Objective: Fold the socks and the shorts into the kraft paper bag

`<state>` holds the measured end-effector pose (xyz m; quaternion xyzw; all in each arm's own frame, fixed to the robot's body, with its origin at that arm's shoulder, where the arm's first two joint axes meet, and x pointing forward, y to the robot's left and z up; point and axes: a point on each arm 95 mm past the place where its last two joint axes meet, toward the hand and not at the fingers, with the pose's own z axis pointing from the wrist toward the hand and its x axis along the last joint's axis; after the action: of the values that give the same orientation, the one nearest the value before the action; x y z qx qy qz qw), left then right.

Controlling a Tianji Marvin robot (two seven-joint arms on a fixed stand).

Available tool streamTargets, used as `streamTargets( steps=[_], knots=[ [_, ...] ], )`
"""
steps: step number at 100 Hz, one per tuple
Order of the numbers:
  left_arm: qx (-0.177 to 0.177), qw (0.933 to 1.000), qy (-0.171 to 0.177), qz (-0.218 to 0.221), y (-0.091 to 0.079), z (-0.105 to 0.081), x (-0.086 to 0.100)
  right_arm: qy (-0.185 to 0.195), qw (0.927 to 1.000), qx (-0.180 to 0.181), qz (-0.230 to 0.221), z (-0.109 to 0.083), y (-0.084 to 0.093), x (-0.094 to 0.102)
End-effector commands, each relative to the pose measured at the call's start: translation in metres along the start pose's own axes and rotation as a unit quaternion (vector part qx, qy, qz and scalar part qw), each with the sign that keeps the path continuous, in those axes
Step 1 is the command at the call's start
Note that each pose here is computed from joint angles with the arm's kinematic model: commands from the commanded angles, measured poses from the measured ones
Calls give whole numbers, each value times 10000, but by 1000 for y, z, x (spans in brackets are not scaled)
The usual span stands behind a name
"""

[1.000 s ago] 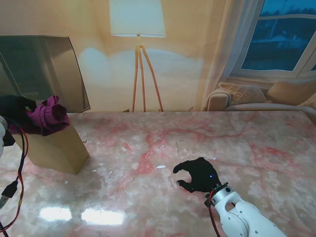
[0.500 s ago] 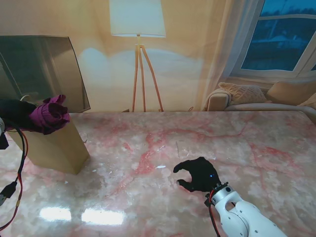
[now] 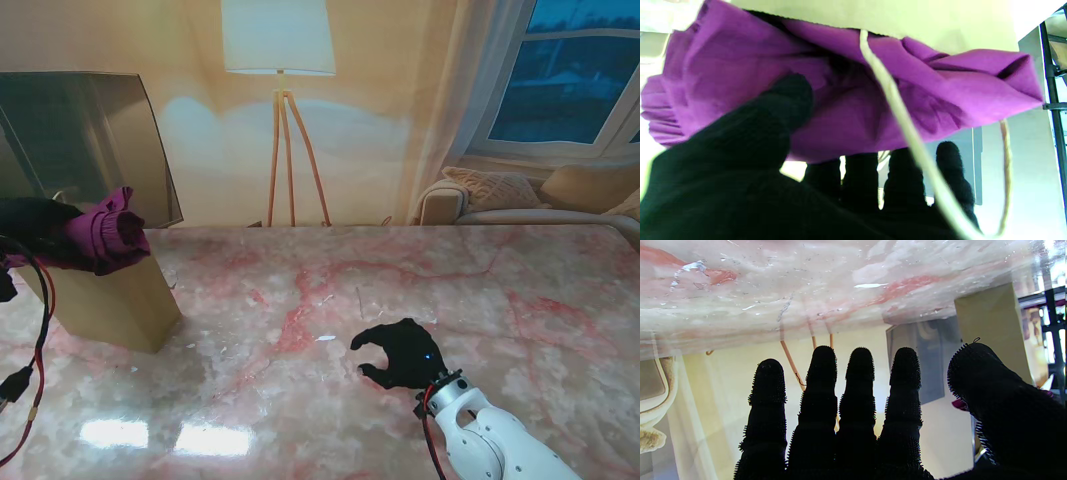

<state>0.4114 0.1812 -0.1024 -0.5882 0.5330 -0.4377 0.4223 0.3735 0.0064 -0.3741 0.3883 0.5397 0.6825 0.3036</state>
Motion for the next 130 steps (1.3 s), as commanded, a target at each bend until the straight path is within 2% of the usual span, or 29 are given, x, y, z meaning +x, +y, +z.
streamTargets(
  steps=[1,15,39,71,95,123,130],
  knots=[
    [100,9999,-19,91,-5,-3,0,30,10000,19,47,-1,-3,4],
    [-15,9998,-26,209,-6,-6,-2,27,10000,30,65,-1,-3,4],
    [59,10000,31,48,-8,-9,-6,34,10000,30,71,0,-3,5],
    [-29,9997,127,-202,-3,-6,-9,54,9999,39,81,2,-4,6],
    [189,9972,272,-672,0,-1,-3,48,9999,41,127,3,-4,6],
    [369,9976,410,-411,3,4,4,47,9998,34,176,3,-6,6],
    [572,9971,365,-356,4,5,4,48,9998,37,190,3,-6,6]
  ],
)
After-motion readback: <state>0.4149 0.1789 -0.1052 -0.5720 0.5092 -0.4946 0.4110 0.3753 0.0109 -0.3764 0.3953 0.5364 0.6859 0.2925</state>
